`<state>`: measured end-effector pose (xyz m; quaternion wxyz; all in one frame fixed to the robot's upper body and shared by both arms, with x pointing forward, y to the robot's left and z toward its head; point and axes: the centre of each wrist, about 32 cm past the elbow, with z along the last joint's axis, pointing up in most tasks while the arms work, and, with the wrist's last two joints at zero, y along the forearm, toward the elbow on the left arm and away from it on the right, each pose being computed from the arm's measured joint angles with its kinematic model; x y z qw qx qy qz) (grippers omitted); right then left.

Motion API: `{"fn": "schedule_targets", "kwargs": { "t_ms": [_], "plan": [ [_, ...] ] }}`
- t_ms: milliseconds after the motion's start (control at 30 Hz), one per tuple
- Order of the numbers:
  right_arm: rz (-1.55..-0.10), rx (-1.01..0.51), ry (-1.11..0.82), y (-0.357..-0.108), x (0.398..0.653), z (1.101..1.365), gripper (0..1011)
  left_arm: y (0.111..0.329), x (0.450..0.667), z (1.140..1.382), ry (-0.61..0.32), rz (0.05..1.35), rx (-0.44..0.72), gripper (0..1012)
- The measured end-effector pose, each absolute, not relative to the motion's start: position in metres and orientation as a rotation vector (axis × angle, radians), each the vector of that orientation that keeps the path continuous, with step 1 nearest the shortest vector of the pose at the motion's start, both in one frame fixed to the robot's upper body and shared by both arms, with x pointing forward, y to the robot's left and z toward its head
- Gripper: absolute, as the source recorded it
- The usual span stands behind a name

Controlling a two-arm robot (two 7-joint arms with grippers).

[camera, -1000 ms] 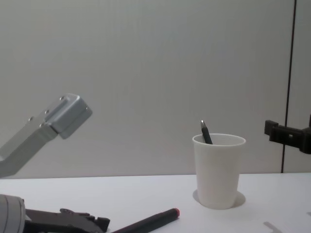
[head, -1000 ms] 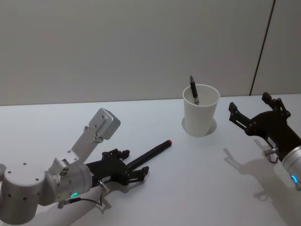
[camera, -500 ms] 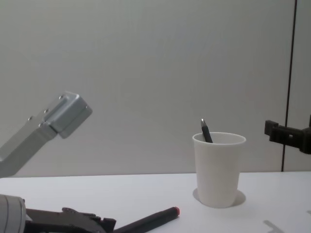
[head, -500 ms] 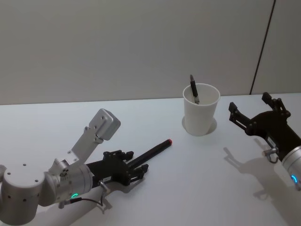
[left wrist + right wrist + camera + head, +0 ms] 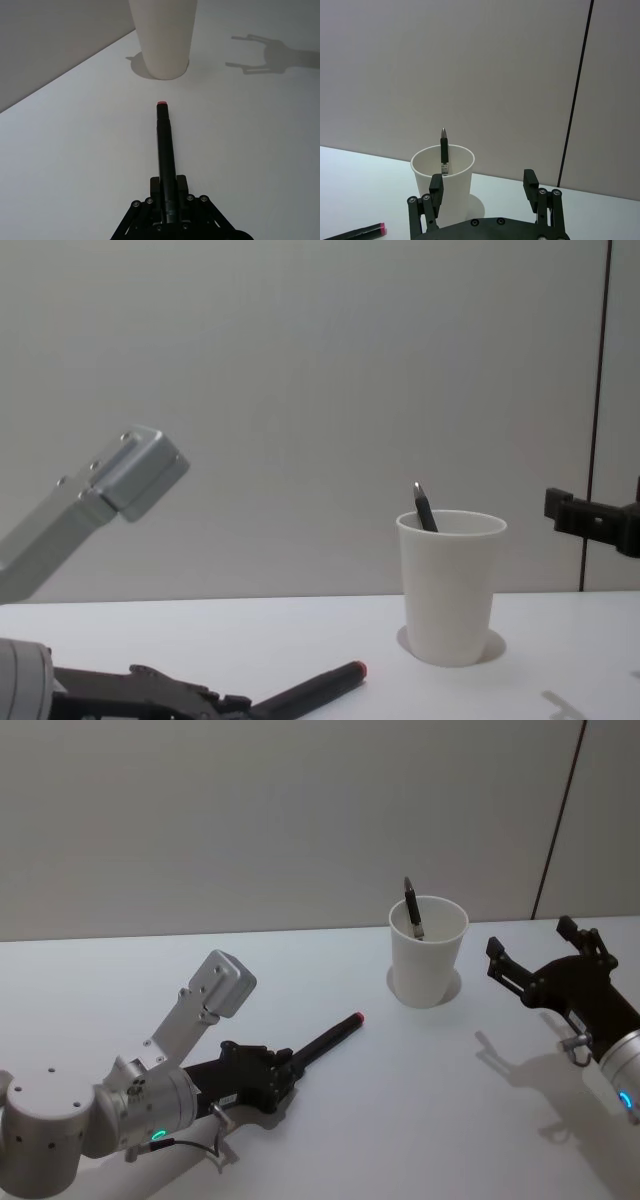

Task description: Place the pen into the pen holder.

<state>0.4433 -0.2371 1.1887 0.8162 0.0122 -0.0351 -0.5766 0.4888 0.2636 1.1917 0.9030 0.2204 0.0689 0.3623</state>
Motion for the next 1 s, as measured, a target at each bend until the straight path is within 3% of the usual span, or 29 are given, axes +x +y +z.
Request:
{"fn": "schedule_targets", "kwargs": {
  "t_ms": [500, 1000],
  "plan": [
    [-1.230, 0.026, -0.075, -0.2371, 0.4433, 1.1887, 1001, 0.2635, 0.4884, 1.1922, 0.134, 0.744, 0.436, 185],
    [-1.230, 0.026, -0.075, -0.2371, 0.4433, 1.1887, 1002, 0.2649, 0.4789, 1.1924, 0.051, 0.786, 0.288, 183]
  ]
}}
